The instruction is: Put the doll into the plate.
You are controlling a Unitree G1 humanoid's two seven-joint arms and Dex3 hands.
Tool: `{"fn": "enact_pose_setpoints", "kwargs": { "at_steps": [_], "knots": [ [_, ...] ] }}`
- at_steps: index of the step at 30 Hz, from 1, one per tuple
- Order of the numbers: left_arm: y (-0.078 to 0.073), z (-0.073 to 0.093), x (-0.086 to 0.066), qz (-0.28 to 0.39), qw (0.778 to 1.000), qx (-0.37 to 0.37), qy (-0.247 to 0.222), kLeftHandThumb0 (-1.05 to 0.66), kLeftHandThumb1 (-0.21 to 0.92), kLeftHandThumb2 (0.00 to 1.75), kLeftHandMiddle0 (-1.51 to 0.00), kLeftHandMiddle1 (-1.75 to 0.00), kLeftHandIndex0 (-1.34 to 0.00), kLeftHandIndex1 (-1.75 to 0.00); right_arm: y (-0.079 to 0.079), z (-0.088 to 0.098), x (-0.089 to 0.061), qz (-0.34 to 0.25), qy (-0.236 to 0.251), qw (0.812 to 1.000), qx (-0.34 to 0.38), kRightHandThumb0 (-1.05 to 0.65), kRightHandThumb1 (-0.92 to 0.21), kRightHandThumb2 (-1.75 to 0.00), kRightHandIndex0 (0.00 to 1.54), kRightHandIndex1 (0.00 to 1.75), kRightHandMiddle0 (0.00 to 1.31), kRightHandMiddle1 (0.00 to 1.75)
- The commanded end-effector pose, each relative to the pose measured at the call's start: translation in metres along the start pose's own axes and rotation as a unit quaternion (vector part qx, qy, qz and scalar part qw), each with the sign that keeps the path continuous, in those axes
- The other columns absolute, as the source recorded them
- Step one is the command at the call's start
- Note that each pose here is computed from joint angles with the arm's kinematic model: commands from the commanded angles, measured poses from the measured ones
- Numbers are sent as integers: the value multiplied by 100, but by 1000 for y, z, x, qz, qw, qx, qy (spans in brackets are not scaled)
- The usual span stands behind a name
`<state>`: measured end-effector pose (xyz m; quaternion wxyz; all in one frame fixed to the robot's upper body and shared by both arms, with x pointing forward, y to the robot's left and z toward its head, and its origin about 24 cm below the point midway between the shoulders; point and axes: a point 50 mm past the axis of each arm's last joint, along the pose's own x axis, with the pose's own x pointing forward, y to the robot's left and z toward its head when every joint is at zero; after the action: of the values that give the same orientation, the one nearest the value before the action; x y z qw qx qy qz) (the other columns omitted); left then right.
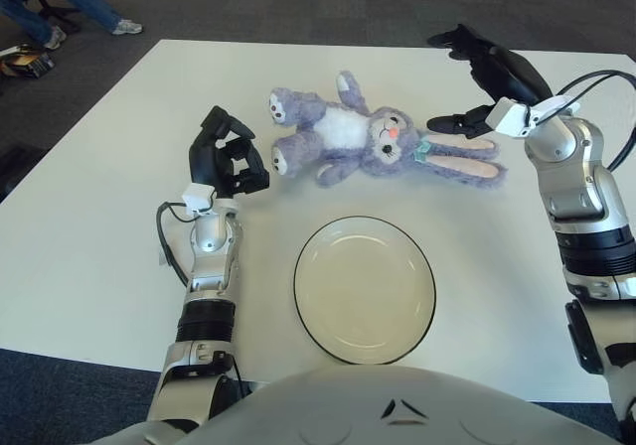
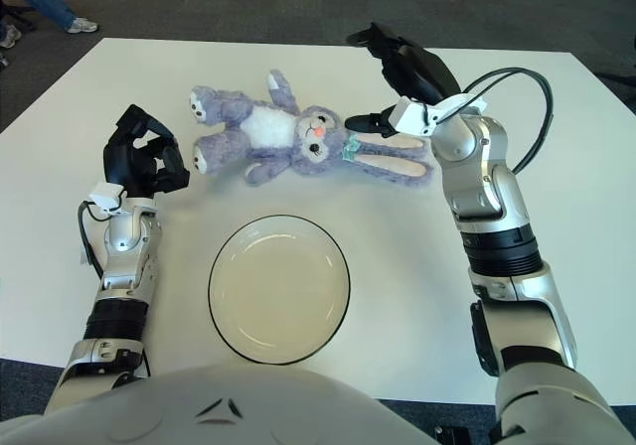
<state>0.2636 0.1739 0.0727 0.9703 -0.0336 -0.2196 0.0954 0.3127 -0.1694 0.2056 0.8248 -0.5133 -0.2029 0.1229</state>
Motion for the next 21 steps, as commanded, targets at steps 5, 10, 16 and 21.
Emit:
{"fn": "enact_pose_setpoints", "kwargs": {
  "at_steps": [5,10,16,21],
  "knots": [
    [7,-40,-52,25,993,2,118,-50,25,139,-133,-175,-66,-175,7,2,-2,65,-18,998,-2,-88,-58,-59,6,22,0,54],
    [7,-40,-52,23,993,4,116,-50,25,139,-133,-175,-67,-175,13,3,0,100,-39,994,-10,-90,-63,-54,9,17,0,44],
    [7,-40,-53,24,993,2,118,-50,26,139,-134,-175,-66,-175,20,-1,4,124,-32,992,1,-88,-63,-52,8,13,0,50],
    [6,-40,-53,26,992,1,120,-50,26,139,-134,-175,-66,-175,48,-22,4,137,-8,991,13,-85,-58,-56,12,27,0,58]
  ]
}}
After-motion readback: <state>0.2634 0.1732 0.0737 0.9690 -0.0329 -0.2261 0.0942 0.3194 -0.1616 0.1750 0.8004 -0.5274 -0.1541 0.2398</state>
